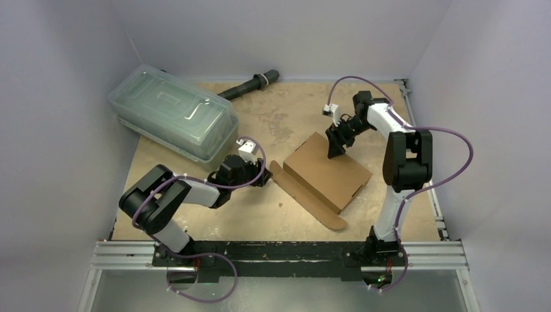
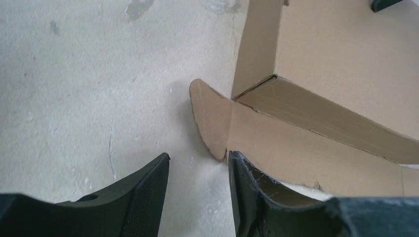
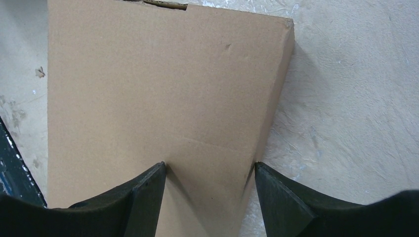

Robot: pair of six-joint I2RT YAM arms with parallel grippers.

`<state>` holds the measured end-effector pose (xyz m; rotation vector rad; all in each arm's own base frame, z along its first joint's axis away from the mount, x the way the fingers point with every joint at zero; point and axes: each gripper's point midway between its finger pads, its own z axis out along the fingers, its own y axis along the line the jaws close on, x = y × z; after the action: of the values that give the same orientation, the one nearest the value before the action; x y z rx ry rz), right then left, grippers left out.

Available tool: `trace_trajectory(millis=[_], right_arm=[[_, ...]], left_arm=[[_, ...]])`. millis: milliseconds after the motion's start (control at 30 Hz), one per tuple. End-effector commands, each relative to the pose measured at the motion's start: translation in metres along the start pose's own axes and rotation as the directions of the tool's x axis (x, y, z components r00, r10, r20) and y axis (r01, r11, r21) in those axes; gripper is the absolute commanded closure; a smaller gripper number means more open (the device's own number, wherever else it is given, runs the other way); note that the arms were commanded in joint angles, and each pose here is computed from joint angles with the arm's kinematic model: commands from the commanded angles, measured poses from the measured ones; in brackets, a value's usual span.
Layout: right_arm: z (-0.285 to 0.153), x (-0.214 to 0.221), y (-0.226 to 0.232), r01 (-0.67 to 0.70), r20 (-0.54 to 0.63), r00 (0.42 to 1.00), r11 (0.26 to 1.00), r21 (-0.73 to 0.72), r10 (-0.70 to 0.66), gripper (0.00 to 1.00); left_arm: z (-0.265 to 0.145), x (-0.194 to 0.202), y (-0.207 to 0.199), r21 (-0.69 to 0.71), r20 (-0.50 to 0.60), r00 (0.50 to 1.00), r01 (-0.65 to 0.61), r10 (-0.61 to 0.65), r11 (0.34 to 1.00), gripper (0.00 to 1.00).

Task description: Fold the paper box

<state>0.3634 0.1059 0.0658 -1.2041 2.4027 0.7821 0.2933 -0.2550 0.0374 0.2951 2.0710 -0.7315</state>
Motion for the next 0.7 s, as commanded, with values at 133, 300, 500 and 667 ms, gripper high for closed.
trace_trajectory(millis=[133,300,500,667], right_arm=[[0.001,-0.01,0.0,0.057,0.015,0.998,0.998,-0.011,-0.057,0.31],[0.003,-0.01,0.003,0.063,0.008,0.998,0.998,-0.019,-0.063,0.31],[0.005,-0.01,0.005,0.069,0.002,0.998,0.997,-0.024,-0.069,0.31],[0.007,-0.01,0.007,0.071,-0.002,0.997,0.997,-0.027,-0.071,0.32]], left_arm=[[0.022,-0.028,-0.027,0.154,0.098,0.995,-0.041,0.026,0.987,0.68],[0.026,-0.02,-0.028,0.18,0.093,0.995,-0.045,0.028,0.983,0.78],[0.024,-0.016,-0.024,0.179,0.131,0.991,-0.058,0.035,0.982,0.85],[0.02,-0.022,-0.026,0.168,0.179,0.982,-0.098,0.068,0.981,0.88]])
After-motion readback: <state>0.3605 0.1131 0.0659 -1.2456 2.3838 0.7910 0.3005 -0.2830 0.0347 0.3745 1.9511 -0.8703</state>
